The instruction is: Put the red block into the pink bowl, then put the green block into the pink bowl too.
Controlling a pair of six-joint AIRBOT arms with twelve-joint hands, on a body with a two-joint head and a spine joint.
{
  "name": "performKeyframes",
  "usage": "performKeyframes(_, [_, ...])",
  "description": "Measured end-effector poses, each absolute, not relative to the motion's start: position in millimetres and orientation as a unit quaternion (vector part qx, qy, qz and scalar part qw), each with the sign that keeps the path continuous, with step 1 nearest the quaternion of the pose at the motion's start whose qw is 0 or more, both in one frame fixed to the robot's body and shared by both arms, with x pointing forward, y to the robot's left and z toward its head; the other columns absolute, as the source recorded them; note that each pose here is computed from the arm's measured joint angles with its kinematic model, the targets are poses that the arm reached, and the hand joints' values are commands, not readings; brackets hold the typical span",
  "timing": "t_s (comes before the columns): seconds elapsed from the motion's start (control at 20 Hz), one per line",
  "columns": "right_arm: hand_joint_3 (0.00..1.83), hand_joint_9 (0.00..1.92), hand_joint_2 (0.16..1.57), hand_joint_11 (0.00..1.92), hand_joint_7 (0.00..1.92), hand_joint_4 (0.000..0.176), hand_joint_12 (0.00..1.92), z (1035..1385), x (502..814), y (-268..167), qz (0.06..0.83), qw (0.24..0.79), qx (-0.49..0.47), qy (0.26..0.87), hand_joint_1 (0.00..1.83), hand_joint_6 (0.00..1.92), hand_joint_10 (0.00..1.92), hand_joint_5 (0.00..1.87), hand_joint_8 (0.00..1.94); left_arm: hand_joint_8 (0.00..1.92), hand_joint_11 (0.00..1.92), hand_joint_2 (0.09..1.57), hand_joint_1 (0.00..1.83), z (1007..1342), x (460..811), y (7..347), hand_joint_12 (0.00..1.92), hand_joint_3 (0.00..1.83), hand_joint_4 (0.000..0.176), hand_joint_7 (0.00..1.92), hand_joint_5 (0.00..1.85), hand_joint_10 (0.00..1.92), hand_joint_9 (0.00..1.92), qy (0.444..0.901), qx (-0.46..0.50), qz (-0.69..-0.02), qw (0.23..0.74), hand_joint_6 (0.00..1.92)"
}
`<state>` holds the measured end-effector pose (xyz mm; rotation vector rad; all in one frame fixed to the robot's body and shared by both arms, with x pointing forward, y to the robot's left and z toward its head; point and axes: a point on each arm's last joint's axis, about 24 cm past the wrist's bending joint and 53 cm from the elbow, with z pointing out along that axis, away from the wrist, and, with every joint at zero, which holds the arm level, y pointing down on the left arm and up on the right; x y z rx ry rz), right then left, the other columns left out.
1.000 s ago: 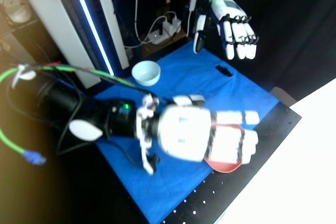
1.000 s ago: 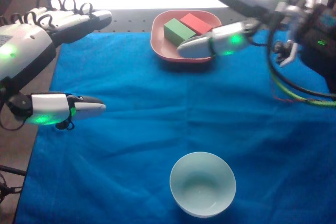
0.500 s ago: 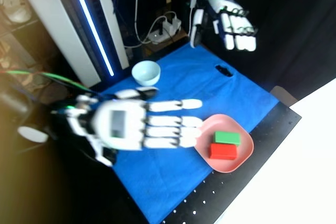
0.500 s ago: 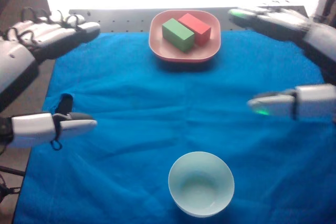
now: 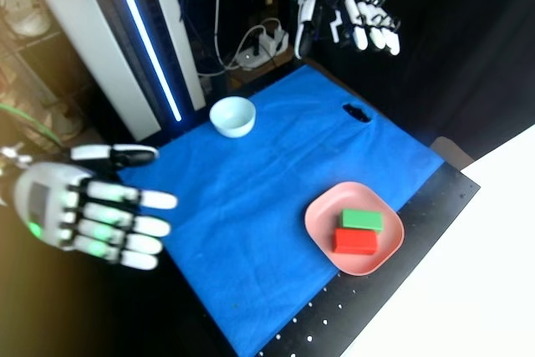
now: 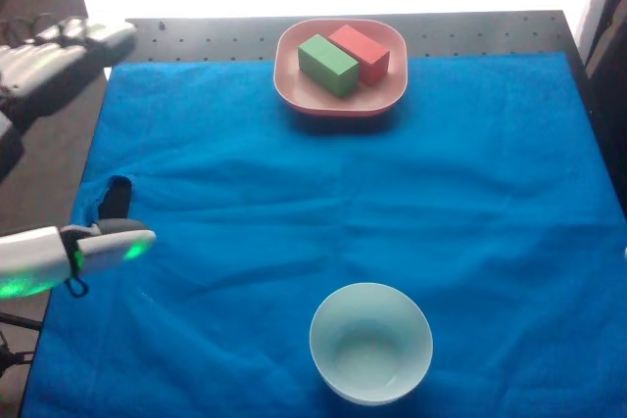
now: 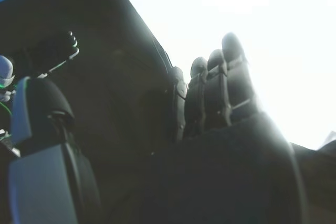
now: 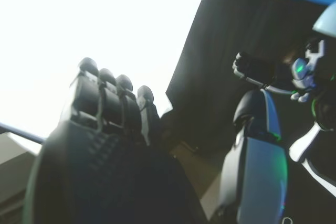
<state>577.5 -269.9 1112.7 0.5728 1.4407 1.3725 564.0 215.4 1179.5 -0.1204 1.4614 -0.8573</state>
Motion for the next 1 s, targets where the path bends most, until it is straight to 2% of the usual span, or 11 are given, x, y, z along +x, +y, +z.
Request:
performKeyframes(0.05, [0.0,0.03,0.84,0.0,0.1,0.053,0.0,1115,578,-272,0.57,0.515,0.24,0.594,0.83,0.01,0.0,0.16,0.0,0.0,0.0,0.93,0.83,1178,564,221,0.25,0.01,0.036,0.09,0.11,0.0,0.04,0.646,-0.061,-0.376,0.662,0.0])
performKeyframes(0.2, [0.0,0.05,0.86,0.0,0.12,0.064,0.0,1120,579,-276,0.571,0.523,0.24,0.585,0.84,0.01,0.01,0.18,0.01,0.0,0.0,0.92,0.78,1179,562,225,0.18,0.0,0.053,0.08,0.1,0.0,0.04,0.642,-0.068,-0.374,0.666,0.0])
performKeyframes(0.4, [0.01,0.09,0.87,0.03,0.14,0.095,0.01,1121,581,-280,0.568,0.529,0.247,0.581,0.77,0.0,0.02,0.16,0.01,0.0,0.0,0.92,0.73,1180,562,227,0.5,0.0,0.093,0.06,0.05,0.01,0.1,0.641,-0.07,-0.373,0.667,0.0])
performKeyframes(0.55, [0.0,0.14,0.84,0.08,0.18,0.158,0.06,1122,581,-280,0.569,0.53,0.246,0.579,0.74,0.0,0.01,0.2,0.01,0.0,0.0,0.91,0.7,1182,562,227,0.65,0.0,0.138,0.02,0.0,0.0,0.1,0.638,-0.07,-0.374,0.67,0.0])
performKeyframes(0.6, [0.0,0.18,0.84,0.02,0.19,0.149,0.32,1122,581,-280,0.569,0.529,0.246,0.579,0.72,0.0,0.0,0.2,0.0,0.0,0.0,0.9,0.66,1183,562,228,0.66,0.0,0.165,0.0,0.0,0.0,0.1,0.635,-0.07,-0.374,0.672,0.0])
performKeyframes(0.65, [0.0,0.2,0.82,0.0,0.2,0.119,0.47,1122,580,-280,0.569,0.529,0.246,0.579,0.67,0.0,0.0,0.18,0.0,0.0,0.0,0.92,0.58,1185,561,228,0.85,0.0,0.153,0.0,0.0,0.01,0.12,0.632,-0.07,-0.376,0.674,0.0])
performKeyframes(0.7, [0.01,0.11,0.84,0.0,0.13,0.117,0.34,1122,580,-280,0.569,0.529,0.246,0.579,0.67,0.0,0.0,0.1,0.0,0.0,0.0,0.92,0.49,1188,561,228,0.97,0.0,0.17,0.0,0.0,0.0,0.1,0.627,-0.07,-0.377,0.678,0.0])
performKeyframes(0.75, [0.02,0.04,0.97,0.0,0.07,0.14,0.07,1122,580,-280,0.569,0.529,0.246,0.579,0.67,0.0,0.0,0.04,0.0,0.0,0.0,0.97,0.42,1191,560,228,0.97,0.02,0.175,0.0,0.0,0.0,0.06,0.624,-0.066,-0.38,0.68,0.0])
performKeyframes(0.8, [0.03,0.05,1.01,0.0,0.08,0.169,0.01,1122,580,-279,0.569,0.529,0.245,0.579,0.62,0.0,0.01,0.01,0.0,0.0,0.0,1.0,0.47,1193,560,228,0.65,0.02,0.176,0.0,0.0,0.0,0.01,0.622,-0.063,-0.381,0.681,0.0])
performKeyframes(0.85, [0.01,0.02,0.99,0.0,0.05,0.175,0.0,1125,582,-276,0.574,0.528,0.242,0.577,0.65,0.0,0.0,0.02,0.0,0.0,0.0,0.99,0.51,1200,560,228,0.3,0.01,0.176,0.0,0.0,0.0,0.0,0.612,-0.061,-0.385,0.688,0.0])
performKeyframes(1.0, [0.0,0.04,0.94,0.03,0.03,0.172,0.02,1159,592,-258,0.611,0.537,0.209,0.543,0.52,0.0,0.01,0.0,0.01,0.0,0.0,0.93,0.34,1225,559,231,0.14,0.0,0.176,0.0,0.0,0.0,0.0,0.577,-0.047,-0.395,0.713,0.0])
